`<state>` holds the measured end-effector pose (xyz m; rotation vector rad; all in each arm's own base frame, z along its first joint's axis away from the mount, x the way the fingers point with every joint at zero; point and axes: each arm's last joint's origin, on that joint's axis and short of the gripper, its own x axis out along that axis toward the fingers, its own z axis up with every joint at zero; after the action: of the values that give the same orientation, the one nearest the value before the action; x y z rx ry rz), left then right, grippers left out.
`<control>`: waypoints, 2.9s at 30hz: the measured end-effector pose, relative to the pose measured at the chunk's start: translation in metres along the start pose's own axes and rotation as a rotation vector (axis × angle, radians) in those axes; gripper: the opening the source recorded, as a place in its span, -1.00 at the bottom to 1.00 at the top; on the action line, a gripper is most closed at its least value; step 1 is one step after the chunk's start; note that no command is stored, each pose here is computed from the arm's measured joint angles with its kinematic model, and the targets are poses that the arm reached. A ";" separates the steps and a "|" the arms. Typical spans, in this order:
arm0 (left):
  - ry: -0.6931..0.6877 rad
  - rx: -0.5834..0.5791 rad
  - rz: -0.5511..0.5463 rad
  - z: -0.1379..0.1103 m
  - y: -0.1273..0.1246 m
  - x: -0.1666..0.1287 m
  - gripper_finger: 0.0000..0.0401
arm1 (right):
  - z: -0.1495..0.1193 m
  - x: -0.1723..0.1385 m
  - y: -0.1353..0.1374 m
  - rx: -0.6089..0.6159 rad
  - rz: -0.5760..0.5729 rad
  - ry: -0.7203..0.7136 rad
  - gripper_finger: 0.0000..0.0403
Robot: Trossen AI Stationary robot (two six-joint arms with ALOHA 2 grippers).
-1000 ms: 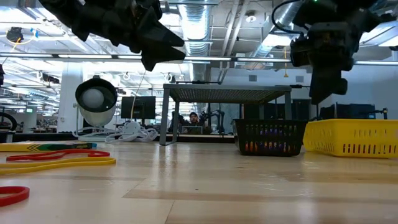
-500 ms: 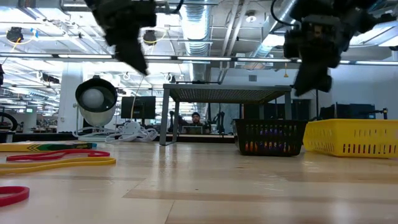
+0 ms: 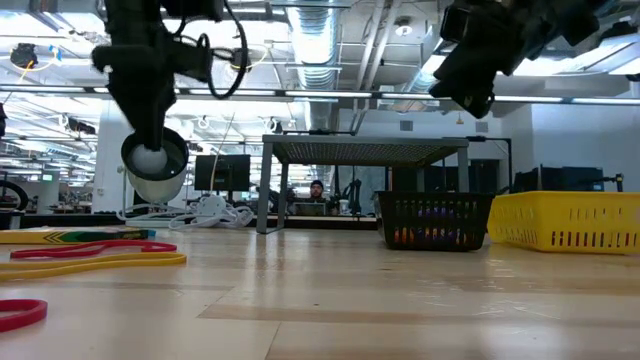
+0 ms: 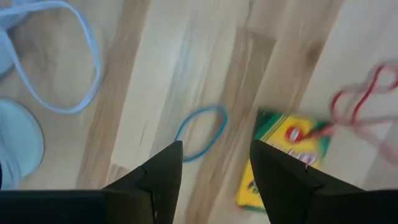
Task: Pick & Place Office Desk Supplies
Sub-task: Put the blue rubber band into the yellow basket
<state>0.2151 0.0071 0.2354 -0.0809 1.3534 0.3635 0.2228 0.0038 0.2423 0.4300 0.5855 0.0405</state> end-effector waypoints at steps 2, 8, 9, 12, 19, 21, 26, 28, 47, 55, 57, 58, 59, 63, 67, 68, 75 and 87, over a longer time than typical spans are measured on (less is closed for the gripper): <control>0.041 0.031 0.012 -0.003 -0.001 0.009 -0.09 | -0.001 0.001 0.002 -0.008 0.004 0.005 -0.44; 0.141 0.088 0.035 -0.005 -0.008 0.043 -0.09 | -0.002 0.002 0.008 -0.027 0.028 0.003 -0.44; 0.142 0.094 0.034 -0.004 -0.009 0.048 -0.09 | -0.002 0.002 0.009 -0.030 0.032 -0.003 -0.44; 0.150 0.127 0.028 0.000 -0.013 0.061 -0.09 | -0.002 0.002 0.010 -0.039 0.037 -0.005 -0.44; 0.173 0.165 0.008 0.004 -0.017 0.073 -0.09 | -0.002 0.002 0.010 -0.040 0.037 -0.007 -0.44; 0.156 0.170 -0.006 0.006 -0.018 0.075 -0.09 | -0.001 0.002 0.010 -0.053 0.037 -0.009 -0.44; 0.167 0.184 -0.033 0.006 -0.020 0.078 -0.09 | 0.000 0.002 0.010 -0.066 0.029 -0.022 -0.44; 0.174 0.185 -0.036 0.004 -0.020 0.080 -0.09 | 0.000 0.002 0.009 -0.067 0.016 -0.027 -0.44; 0.224 0.189 -0.008 -0.005 -0.020 0.104 -0.13 | -0.001 0.002 0.013 -0.099 -0.054 -0.070 -0.44; 0.211 0.186 -0.008 -0.004 -0.020 0.105 -0.64 | -0.002 0.003 0.021 -0.151 -0.064 -0.097 -0.44; 0.204 0.185 -0.002 -0.004 -0.020 0.105 -0.83 | -0.001 0.003 0.023 -0.157 -0.053 -0.112 -0.44; 0.203 0.184 -0.002 -0.004 -0.020 0.105 -0.91 | -0.001 0.003 0.024 -0.159 -0.050 -0.116 -0.44; 0.202 0.181 -0.001 -0.004 -0.020 0.105 -0.95 | -0.001 0.003 0.024 -0.158 -0.050 -0.116 -0.44; 0.202 0.180 -0.001 -0.004 -0.020 0.105 -0.98 | -0.001 0.003 0.023 -0.158 -0.052 -0.116 -0.44; 0.196 0.179 -0.002 -0.004 -0.020 0.104 -1.00 | -0.001 0.003 0.023 -0.157 -0.077 -0.122 -0.44; 0.193 0.179 -0.003 -0.004 -0.020 0.103 -1.00 | -0.001 0.003 0.022 -0.156 -0.082 -0.123 -0.44; 0.092 0.133 0.004 0.001 -0.014 0.079 -1.00 | -0.001 0.003 0.022 -0.156 -0.097 -0.129 -0.44; -0.150 -0.029 -0.126 -0.007 -0.006 0.023 -1.00 | 0.003 0.002 0.024 -0.188 -0.084 -0.168 -0.44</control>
<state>0.2144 0.0046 0.2104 -0.1591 1.1883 0.2771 0.2282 0.0246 0.2530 0.2235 0.4293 -0.0211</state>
